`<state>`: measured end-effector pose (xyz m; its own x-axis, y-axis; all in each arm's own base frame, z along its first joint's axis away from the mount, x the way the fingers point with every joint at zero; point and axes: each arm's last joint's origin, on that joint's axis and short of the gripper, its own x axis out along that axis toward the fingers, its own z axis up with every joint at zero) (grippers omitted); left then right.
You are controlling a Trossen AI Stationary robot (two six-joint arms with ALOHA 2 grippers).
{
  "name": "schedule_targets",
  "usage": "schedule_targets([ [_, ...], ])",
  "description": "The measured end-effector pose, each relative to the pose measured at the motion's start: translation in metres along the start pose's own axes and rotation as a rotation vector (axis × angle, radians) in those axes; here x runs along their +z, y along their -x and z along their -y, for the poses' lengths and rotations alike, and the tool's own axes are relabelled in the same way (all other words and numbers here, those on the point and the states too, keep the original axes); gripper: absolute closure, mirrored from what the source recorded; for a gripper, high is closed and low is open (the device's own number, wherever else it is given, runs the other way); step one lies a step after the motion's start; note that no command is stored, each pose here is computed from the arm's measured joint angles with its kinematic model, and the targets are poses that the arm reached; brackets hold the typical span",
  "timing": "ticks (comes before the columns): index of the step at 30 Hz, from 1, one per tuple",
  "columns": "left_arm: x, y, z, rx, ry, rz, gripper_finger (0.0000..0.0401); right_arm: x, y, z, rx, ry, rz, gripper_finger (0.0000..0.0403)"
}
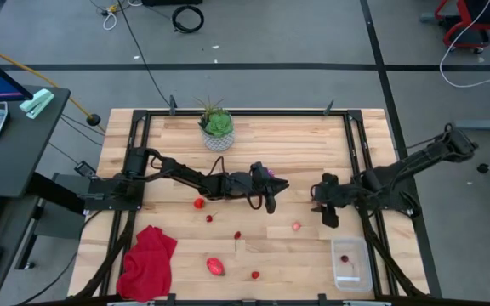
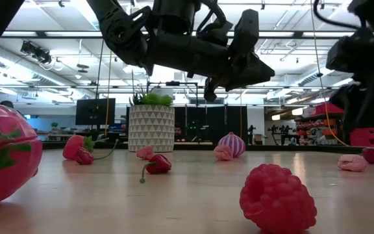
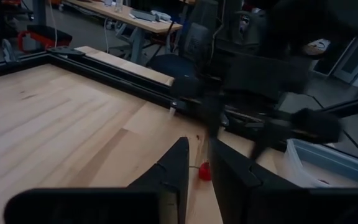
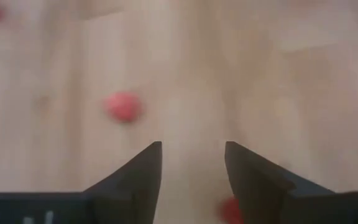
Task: Pick and placing Produce into tupperware
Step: Put the red cherry into the transparent container
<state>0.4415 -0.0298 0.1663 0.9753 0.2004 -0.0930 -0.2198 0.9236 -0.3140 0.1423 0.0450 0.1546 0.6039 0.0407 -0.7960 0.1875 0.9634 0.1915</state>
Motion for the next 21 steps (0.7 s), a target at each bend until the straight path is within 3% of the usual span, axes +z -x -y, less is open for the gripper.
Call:
schedule_targets([
  [8, 0.000, 0.000, 0.000, -0.001, -0.002, -0.001, 0.0331, -0.018, 0.002, 0.015, -0.171, -0.246, -0.168, 0.0208],
  [21, -0.003, 0.001, 0.003, -0.001, -0.003, -0.024, 0.0335, -0.016, 0.002, 0.016, -0.220, -0.250, -0.109, 0.0215],
])
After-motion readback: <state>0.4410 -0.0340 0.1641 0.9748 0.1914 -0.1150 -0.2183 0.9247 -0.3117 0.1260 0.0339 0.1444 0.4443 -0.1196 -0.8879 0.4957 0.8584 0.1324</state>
